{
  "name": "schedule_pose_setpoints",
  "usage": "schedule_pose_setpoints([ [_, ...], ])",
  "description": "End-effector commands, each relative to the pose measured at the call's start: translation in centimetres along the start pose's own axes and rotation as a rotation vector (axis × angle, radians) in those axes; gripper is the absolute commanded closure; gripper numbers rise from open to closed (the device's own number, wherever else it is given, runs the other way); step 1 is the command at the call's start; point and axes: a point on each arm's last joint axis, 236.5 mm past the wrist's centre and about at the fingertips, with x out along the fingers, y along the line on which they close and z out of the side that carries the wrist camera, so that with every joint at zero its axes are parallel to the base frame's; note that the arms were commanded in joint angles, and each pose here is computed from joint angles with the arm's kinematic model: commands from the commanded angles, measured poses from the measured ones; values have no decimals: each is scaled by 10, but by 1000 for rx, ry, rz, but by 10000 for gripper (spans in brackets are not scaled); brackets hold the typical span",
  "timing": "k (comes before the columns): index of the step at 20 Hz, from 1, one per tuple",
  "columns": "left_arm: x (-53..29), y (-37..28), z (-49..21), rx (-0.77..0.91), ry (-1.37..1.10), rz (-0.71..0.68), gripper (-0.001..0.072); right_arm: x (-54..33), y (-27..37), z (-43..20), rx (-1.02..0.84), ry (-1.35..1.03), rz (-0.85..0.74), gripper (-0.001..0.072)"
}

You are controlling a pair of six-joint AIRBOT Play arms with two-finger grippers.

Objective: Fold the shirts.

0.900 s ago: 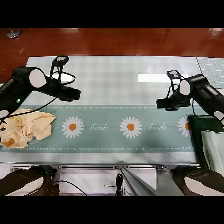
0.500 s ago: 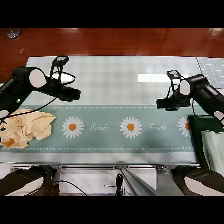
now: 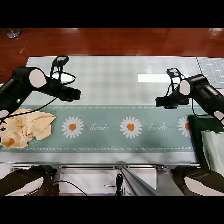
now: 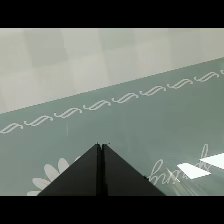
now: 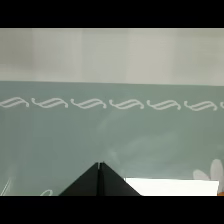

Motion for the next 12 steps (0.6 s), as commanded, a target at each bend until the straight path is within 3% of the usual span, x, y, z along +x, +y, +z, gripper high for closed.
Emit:
schedule_pose_setpoints([
  [1, 0, 0, 0, 7, -1, 1, 673, 0, 5, 21, 1, -88, 21, 643],
  [2, 1, 2, 0, 16, 3, 9, 535, 0, 6, 26, 1, -107, 25, 348],
  [3, 2, 8, -2, 25, 11, 31, 103, -1, 6, 27, -5, -112, 26, 92],
  [4, 0, 19, -5, 42, 30, 79, 5, 0, 6, 24, -9, -102, 26, 90],
  [8, -66, 118, -4, -75, 16, 412, 6, 1, -3, 0, -38, 0, -13, 92],
  [12, -144, 212, -38, -460, -206, 530, 6, 1, 1, -6, -30, 25, 4, 92],
])
